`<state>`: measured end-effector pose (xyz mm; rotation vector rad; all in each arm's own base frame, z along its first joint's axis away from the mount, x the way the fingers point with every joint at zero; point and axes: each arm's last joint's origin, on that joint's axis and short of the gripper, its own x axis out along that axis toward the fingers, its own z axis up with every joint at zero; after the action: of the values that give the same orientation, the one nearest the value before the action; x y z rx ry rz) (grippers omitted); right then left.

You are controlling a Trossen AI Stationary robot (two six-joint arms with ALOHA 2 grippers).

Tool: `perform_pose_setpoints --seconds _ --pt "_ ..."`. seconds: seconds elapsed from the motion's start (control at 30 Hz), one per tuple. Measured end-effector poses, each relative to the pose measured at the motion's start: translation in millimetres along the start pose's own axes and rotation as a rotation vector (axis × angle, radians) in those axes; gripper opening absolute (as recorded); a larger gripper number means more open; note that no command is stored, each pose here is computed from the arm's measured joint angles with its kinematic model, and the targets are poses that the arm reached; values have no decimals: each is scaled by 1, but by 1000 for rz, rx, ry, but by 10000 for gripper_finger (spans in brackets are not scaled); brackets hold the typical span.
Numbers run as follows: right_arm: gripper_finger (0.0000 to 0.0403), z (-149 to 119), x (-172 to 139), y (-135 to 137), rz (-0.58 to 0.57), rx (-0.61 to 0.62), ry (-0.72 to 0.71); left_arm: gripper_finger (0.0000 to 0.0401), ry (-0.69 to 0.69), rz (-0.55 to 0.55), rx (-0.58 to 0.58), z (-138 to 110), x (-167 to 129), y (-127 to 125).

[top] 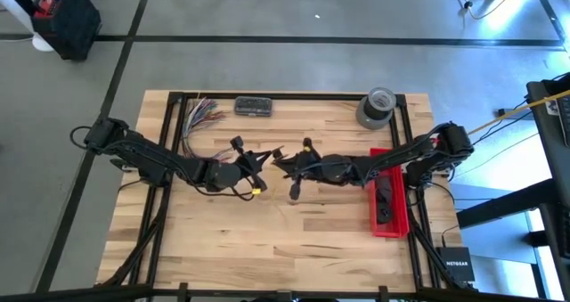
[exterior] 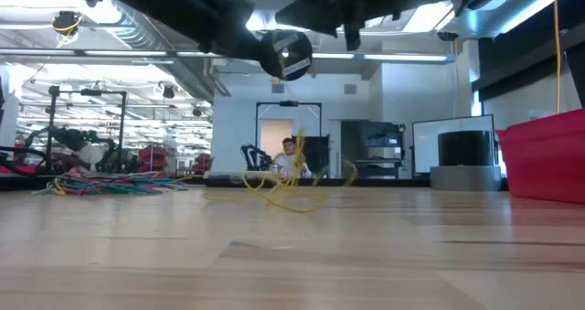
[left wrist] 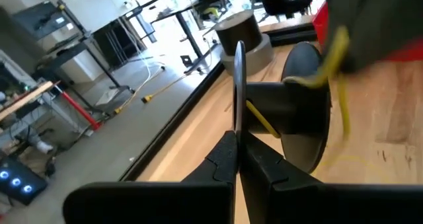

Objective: Coil cords
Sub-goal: Coil the yellow wire onto the black spool

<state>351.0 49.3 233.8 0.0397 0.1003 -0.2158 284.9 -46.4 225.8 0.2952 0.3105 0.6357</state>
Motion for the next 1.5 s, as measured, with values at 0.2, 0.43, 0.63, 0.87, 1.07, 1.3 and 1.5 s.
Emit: perform_pose_setpoints --seconds 0.2,0.43,0.63,0.87,1.07,1.3,1.5 --pt "3 -14 12 0 -29 -27 44 1 -13 10 -94 2 2 2" --pt "3 -19 13 1 -31 -97 74 1 -66 7 -215 12 2 3" --pt "3 -25 11 -2 -110 -203 160 1 -79 -16 -208 21 -4 -2" --pt "4 -16 -4 0 -154 -268 215 0 -112 -51 -229 30 -16 -3" --pt "68 -3 -22 2 -137 -292 242 0 -126 -51 -270 35 -18 -1" --pt "155 9 -59 3 -86 -328 378 0 -121 -57 -248 34 -21 0" --pt "169 -38 -52 0 -53 -289 301 0 -122 -61 -251 34 -22 -1"
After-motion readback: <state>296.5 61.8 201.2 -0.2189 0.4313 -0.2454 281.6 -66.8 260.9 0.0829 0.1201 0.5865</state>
